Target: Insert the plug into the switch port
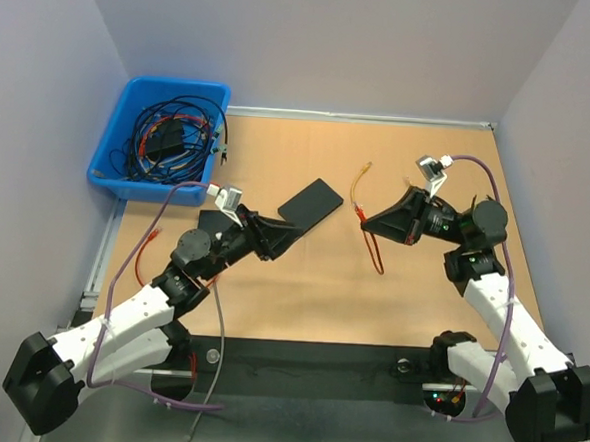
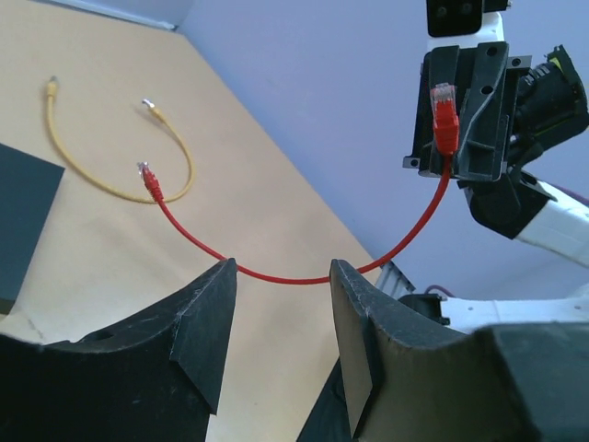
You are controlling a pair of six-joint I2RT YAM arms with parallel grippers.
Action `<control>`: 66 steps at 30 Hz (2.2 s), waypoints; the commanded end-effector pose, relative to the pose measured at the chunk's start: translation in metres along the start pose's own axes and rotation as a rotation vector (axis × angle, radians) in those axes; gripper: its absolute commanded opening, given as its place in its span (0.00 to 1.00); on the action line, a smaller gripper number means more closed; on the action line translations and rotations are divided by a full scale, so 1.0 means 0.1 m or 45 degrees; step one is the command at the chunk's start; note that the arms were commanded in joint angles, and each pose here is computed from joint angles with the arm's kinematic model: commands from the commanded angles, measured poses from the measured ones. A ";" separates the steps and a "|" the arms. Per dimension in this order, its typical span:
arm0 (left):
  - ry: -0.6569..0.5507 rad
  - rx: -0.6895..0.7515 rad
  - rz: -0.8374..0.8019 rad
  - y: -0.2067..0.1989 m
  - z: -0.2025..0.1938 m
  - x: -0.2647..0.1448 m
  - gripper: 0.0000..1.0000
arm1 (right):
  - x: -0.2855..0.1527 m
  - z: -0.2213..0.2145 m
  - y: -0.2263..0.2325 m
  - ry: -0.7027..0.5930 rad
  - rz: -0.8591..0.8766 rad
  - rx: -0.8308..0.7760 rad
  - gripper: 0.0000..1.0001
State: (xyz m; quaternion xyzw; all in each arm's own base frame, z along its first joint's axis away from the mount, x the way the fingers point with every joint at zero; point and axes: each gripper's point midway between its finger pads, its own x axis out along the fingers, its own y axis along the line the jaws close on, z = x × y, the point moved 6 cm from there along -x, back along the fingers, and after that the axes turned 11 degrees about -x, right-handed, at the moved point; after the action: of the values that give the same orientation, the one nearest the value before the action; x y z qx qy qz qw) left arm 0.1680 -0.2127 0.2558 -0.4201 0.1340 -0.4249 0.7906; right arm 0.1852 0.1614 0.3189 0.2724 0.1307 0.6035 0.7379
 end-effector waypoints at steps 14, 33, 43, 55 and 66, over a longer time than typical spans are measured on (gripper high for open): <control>-0.108 0.058 -0.439 -0.92 0.30 0.14 0.57 | 0.38 -0.08 0.43 0.160 0.064 -0.213 0.00; -0.151 0.038 -0.455 -1.07 0.29 0.24 0.54 | 0.46 -0.14 0.42 0.172 0.051 -0.236 0.00; -0.151 0.009 -0.382 -0.97 0.25 0.34 0.55 | 0.45 -0.08 0.51 0.164 0.078 -0.259 0.00; -0.187 -0.013 -0.418 -0.98 0.26 0.31 0.53 | 0.46 -0.12 0.48 0.196 0.100 -0.230 0.00; -0.138 -0.026 -0.487 -1.04 0.19 0.37 0.38 | 0.48 -0.11 0.47 0.191 0.091 -0.230 0.01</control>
State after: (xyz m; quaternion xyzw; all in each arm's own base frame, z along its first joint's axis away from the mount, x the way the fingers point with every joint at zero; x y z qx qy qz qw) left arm 0.1536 -0.2625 0.3218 -0.4583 0.0589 -0.5056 0.7286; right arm 0.1551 0.2141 0.3221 0.1752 0.1594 0.6419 0.7293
